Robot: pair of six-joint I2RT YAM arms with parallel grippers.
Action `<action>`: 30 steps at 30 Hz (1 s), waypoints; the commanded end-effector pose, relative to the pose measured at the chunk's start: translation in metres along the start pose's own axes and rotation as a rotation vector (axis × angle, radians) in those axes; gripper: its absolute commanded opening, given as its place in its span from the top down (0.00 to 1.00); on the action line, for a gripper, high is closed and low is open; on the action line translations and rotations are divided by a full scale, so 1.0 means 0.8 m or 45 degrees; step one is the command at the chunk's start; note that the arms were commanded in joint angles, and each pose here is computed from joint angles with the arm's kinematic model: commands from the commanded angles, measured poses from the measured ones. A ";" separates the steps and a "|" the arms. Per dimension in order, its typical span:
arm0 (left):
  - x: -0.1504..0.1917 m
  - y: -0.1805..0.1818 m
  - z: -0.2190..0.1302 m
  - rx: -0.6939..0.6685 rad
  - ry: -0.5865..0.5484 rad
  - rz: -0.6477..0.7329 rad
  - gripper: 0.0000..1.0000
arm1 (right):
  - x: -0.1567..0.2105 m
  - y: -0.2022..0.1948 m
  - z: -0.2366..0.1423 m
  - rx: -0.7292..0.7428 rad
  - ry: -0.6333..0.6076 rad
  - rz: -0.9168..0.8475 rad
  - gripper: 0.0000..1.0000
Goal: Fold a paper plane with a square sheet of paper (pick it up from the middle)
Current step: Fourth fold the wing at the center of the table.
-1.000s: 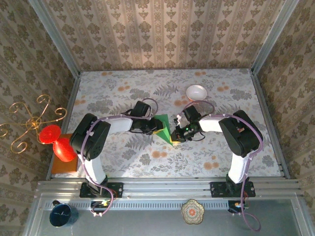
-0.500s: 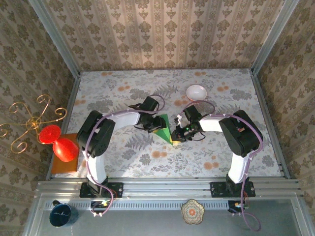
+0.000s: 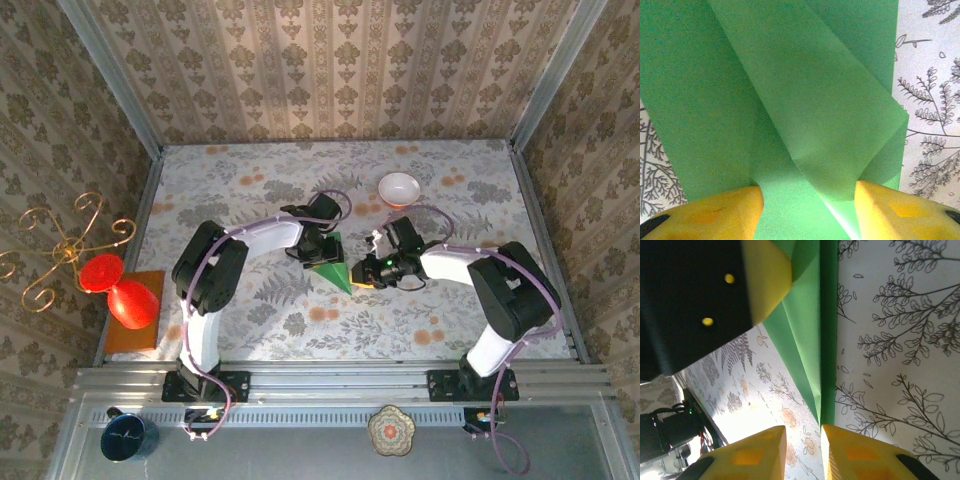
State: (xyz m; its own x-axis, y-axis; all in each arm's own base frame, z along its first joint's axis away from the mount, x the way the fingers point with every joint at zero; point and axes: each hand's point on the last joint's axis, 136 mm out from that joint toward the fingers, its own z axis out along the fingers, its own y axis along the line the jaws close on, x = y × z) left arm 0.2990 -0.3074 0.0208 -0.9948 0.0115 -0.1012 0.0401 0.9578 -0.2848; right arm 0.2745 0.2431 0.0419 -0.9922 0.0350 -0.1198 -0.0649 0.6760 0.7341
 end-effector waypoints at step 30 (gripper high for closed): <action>0.079 0.109 0.067 -0.462 0.313 -0.063 0.36 | 0.013 -0.014 0.039 0.118 0.033 0.053 0.84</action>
State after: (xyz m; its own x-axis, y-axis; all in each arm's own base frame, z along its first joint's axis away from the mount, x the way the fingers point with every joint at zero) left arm 0.2962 -0.3076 0.0121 -0.9959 0.0300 -0.0858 0.0474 0.9769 -0.2086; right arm 0.2658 0.2620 0.0190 -0.9953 0.0390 -0.0890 -0.0351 0.7097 0.7036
